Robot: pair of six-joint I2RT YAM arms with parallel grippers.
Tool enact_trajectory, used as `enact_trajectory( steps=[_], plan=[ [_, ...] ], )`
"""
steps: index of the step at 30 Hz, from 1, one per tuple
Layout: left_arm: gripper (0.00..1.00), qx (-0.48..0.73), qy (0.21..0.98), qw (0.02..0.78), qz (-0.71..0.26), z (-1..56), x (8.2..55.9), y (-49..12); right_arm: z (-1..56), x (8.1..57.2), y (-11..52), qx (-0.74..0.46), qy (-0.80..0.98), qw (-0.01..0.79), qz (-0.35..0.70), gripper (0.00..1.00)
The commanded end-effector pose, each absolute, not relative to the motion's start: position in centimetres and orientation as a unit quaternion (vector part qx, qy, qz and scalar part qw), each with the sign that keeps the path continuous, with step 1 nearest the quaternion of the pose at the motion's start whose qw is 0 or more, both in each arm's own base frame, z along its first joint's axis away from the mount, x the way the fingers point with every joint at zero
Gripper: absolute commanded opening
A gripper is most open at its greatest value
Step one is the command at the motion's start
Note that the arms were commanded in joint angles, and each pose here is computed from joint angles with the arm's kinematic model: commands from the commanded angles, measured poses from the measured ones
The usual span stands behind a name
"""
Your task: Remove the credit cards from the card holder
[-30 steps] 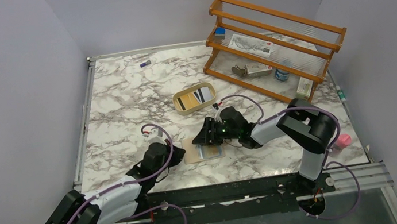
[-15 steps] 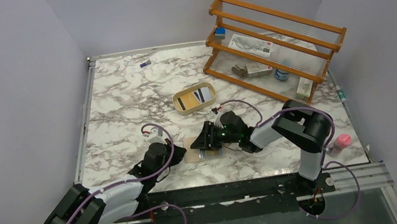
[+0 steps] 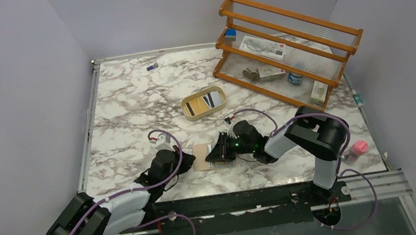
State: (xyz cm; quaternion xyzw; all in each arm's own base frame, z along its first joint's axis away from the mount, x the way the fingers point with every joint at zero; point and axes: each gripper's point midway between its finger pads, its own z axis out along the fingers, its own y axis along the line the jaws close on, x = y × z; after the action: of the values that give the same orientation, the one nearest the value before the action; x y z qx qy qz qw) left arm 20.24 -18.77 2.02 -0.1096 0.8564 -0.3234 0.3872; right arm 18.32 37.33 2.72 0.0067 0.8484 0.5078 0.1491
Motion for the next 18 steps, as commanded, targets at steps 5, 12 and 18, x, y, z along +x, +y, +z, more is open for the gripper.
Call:
enact_trajectory(
  steps=[5, 12, 18],
  plan=[
    [0.00, -0.102, 0.888, 0.351, -0.277, -1.3, 18.2, -16.9, 4.1, 19.0, 38.0, 0.003, 0.827, 0.180, 0.532, 0.21],
    [0.00, -0.102, 0.888, 0.351, -0.279, -1.2, 18.2, -17.0, 4.8, 19.6, 38.6, 0.003, 0.818, 0.191, 0.542, 0.21],
    [0.00, -0.101, 0.887, 0.352, -0.281, -1.1, 18.2, -17.0, 5.0, 20.0, 38.1, 0.019, 0.812, 0.204, 0.547, 0.21]
  ],
)
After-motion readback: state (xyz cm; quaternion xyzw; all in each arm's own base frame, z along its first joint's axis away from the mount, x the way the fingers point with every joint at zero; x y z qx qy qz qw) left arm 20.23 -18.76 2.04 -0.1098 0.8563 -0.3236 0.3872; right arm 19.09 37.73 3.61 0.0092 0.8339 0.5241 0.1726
